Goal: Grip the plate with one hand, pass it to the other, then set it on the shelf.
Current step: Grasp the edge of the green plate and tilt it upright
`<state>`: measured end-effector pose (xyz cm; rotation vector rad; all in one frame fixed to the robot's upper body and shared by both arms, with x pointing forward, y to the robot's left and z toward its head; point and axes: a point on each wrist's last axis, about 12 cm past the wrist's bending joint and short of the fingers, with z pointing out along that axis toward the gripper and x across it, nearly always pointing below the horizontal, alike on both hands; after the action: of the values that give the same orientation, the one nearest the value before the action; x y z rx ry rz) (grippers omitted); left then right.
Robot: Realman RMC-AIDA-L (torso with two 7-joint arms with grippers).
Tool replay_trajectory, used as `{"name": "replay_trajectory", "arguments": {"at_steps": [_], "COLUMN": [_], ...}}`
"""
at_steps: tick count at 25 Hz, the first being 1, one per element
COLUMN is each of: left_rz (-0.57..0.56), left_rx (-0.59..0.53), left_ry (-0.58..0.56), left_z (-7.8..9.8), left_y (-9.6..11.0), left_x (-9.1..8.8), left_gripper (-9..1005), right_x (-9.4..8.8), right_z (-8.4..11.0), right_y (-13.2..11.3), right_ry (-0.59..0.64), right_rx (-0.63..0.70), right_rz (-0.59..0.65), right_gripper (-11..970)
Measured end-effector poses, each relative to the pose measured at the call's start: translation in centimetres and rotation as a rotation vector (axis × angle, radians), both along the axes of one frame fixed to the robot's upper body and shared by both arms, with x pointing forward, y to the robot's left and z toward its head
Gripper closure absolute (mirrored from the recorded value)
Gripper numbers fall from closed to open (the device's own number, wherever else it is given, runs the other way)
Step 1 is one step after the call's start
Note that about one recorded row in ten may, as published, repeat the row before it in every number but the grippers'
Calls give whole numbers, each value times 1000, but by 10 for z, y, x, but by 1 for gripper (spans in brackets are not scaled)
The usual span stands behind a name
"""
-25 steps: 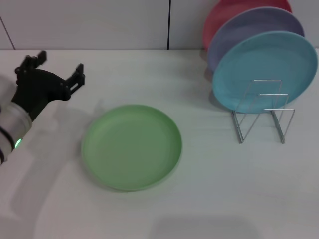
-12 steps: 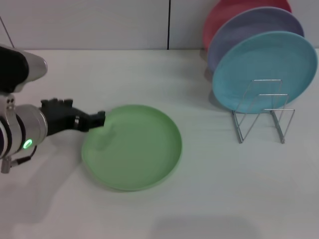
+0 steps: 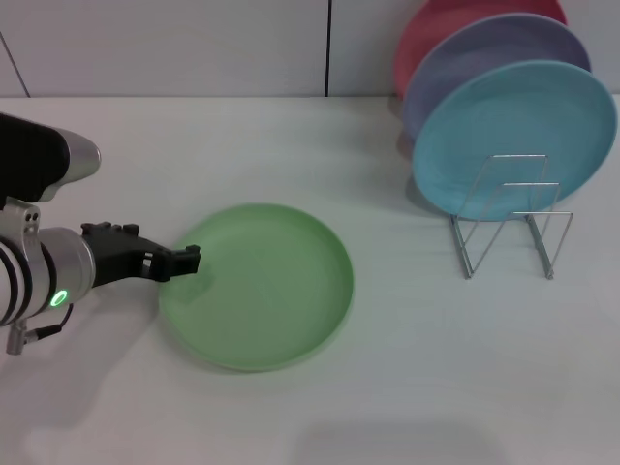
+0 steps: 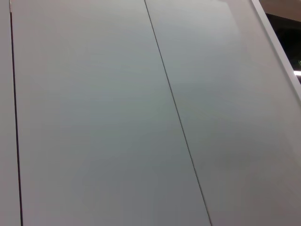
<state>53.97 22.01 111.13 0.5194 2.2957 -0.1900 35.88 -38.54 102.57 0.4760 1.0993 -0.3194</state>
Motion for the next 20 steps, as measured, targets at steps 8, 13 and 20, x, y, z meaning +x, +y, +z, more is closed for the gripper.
{"name": "replay_trajectory", "arguments": {"at_steps": [8,13,20], "left_rz": [2,8,13], "left_rx": [14,18,22], "left_ry": [44,58,81], "left_z": [-11,-15,-20], "left_y": [1,3,3], "left_x": [2,2,5], "left_gripper": [137,138,138], "right_x": [-1,-2,-2], "right_z": [0,0,0], "right_y": [0,0,0], "right_ry": [2,3,0], "right_rx": [0,0,-1], "right_rz": [-2,-3,-3], "right_gripper": [142,142,142]}}
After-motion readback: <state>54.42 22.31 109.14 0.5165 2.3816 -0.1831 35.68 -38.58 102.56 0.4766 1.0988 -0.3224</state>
